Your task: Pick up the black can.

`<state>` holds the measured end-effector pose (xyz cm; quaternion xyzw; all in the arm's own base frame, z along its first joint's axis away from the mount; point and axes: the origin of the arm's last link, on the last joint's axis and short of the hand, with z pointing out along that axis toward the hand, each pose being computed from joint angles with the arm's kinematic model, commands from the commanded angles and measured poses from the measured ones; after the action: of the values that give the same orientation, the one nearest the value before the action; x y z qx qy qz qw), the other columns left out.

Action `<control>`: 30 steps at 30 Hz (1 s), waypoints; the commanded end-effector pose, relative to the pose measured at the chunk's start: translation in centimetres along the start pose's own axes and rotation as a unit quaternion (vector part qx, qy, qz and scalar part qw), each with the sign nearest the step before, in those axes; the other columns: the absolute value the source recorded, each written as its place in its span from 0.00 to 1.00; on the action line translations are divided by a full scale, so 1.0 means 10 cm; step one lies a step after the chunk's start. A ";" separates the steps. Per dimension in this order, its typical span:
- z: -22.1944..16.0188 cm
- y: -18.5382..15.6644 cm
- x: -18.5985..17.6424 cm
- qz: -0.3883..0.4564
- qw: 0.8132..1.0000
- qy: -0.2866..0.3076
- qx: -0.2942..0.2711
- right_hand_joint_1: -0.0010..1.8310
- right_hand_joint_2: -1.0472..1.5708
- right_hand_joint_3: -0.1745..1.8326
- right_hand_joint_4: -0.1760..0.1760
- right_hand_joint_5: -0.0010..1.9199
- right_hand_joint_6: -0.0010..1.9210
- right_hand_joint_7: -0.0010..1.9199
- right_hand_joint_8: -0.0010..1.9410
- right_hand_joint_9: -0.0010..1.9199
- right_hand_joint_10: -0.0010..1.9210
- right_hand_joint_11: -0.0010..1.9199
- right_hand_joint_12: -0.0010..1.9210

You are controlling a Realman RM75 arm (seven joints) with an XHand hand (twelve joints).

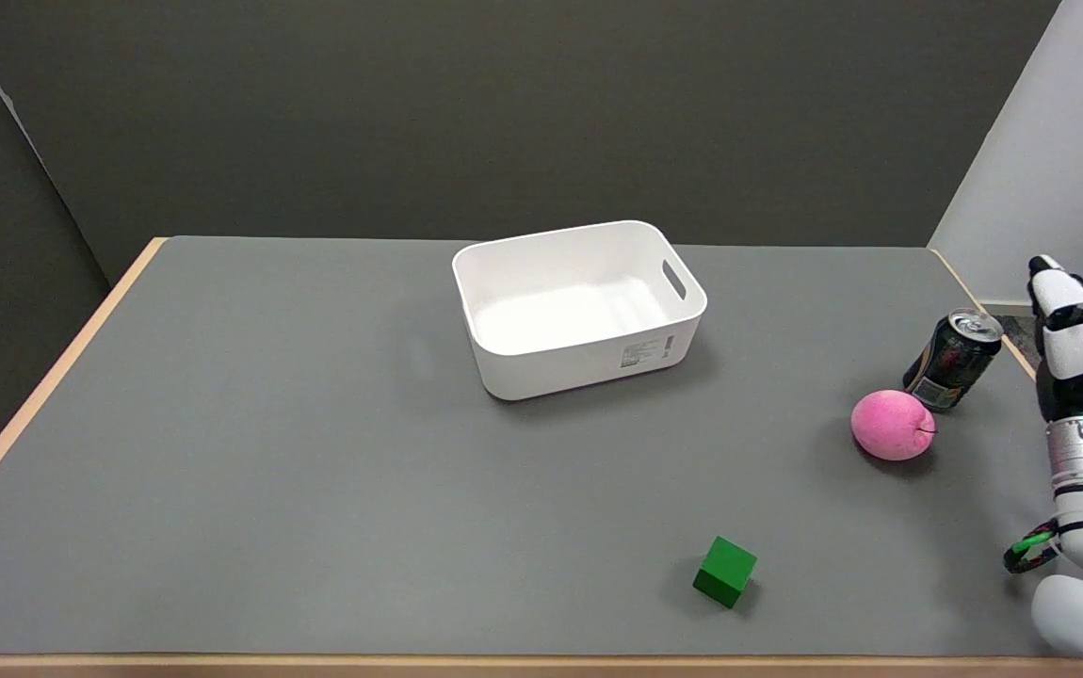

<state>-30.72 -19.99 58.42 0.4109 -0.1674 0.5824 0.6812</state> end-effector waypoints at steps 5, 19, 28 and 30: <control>0.04 0.19 -0.25 0.018 0.998 -0.026 -0.052 0.02 0.65 0.54 0.29 0.03 0.17 0.03 0.10 0.00 0.14 0.00 0.00; -0.06 0.35 -0.24 0.002 0.997 -0.025 -0.078 0.03 0.63 0.54 0.34 0.04 0.17 0.03 0.09 0.00 0.12 0.00 0.00; -0.11 0.43 -0.24 -0.008 0.995 -0.026 -0.092 0.07 0.61 0.55 0.37 0.03 0.18 0.04 0.07 0.02 0.09 0.00 0.01; -0.11 0.44 -0.23 -0.011 0.995 -0.026 -0.094 0.09 0.61 0.55 0.37 0.03 0.18 0.04 0.07 0.02 0.09 0.00 0.01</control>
<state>-34.24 -21.15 57.71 0.3755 -0.2242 0.5622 0.7019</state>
